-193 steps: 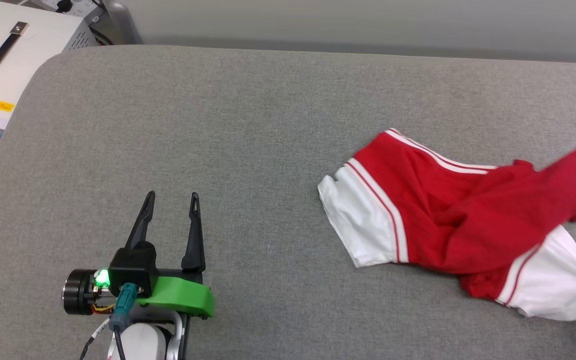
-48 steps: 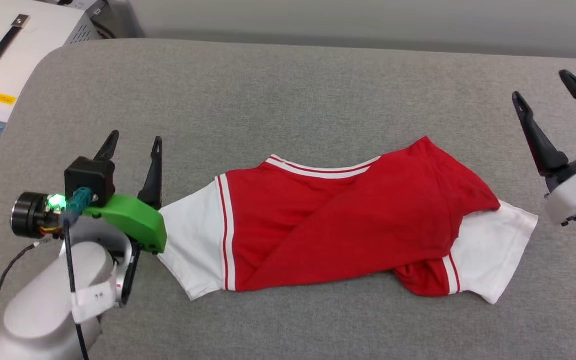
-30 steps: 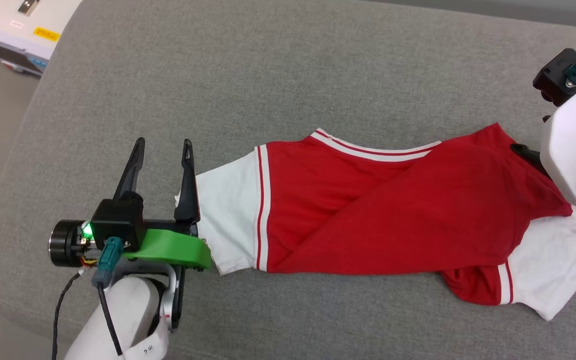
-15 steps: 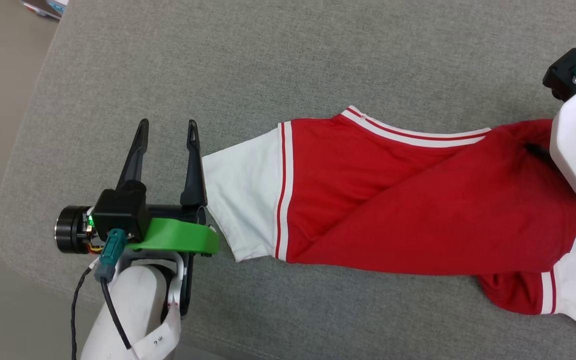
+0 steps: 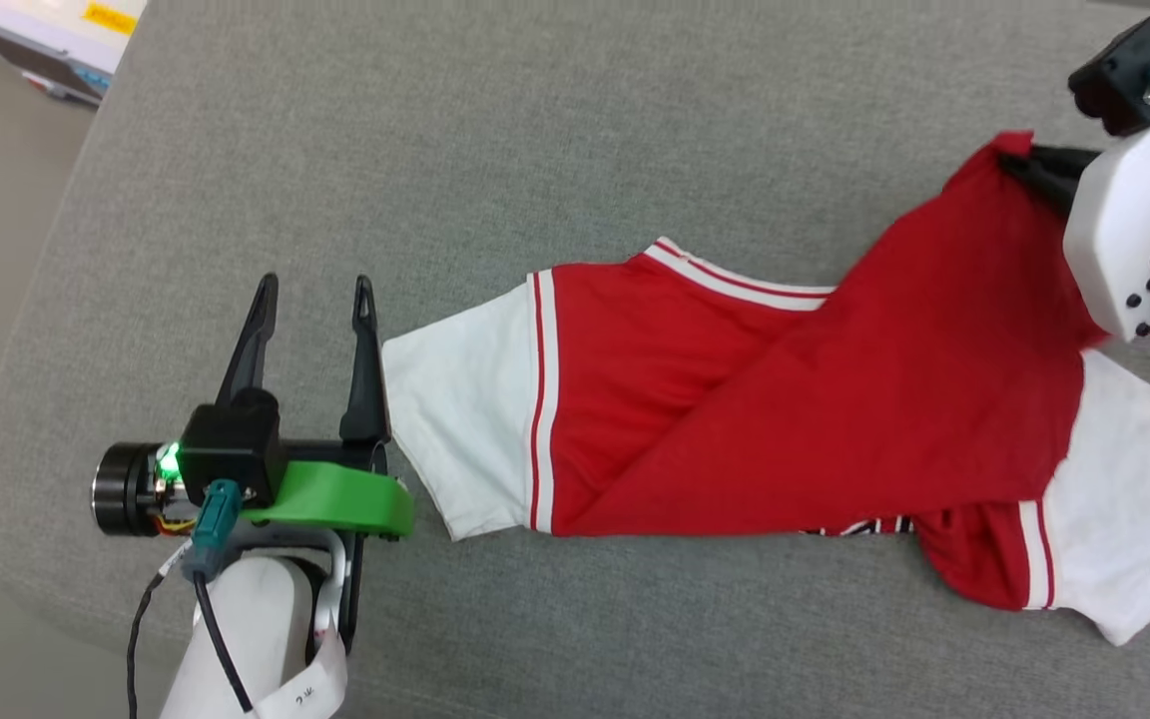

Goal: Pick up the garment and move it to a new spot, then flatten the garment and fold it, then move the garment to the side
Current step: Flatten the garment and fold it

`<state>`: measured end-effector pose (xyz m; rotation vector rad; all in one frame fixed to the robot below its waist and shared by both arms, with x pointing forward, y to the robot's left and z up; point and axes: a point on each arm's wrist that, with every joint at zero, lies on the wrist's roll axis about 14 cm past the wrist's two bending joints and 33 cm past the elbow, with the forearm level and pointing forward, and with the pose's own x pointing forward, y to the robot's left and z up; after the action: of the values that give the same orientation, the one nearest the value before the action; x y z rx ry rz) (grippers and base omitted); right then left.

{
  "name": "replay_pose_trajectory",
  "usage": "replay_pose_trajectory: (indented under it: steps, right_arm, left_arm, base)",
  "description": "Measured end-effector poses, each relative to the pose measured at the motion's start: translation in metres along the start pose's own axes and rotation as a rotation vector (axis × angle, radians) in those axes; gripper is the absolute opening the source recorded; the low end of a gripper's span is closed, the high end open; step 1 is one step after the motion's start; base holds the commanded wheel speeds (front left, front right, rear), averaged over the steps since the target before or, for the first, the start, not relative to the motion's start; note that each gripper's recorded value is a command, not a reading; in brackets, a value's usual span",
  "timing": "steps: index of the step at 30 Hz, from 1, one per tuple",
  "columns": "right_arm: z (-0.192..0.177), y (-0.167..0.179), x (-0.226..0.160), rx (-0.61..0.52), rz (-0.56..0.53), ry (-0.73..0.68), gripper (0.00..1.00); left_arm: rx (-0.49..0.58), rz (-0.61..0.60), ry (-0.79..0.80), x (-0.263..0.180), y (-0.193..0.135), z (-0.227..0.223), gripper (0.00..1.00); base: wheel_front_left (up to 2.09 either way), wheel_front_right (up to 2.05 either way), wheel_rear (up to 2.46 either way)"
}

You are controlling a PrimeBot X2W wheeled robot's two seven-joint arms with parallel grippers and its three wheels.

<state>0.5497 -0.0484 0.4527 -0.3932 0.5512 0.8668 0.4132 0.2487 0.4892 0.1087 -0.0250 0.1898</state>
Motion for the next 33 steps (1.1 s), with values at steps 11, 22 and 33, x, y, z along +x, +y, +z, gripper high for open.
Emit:
replay_pose_trajectory:
  steps: [11, 22, 33]
  right_arm:
    - [0.047, 0.025, -0.100, -0.094, -0.031, -0.241, 0.00]
    - [-0.073, 0.109, -0.154, 0.165, -0.013, -0.076, 0.00]
    - [-0.198, 0.155, -0.157, 0.513, -0.085, 0.175, 0.00]
  left_arm:
    - [-0.026, -0.013, -0.005, -0.031, -0.002, 0.007, 1.00]
    - [-0.049, -0.067, -0.016, -0.044, -0.018, 0.010, 1.00]
    - [-0.043, -0.121, -0.013, -0.043, -0.042, 0.009, 1.00]
  base:
    - [0.00, 0.00, 0.00]
    - [0.00, 0.00, 0.00]
    - [0.00, 0.00, 0.00]
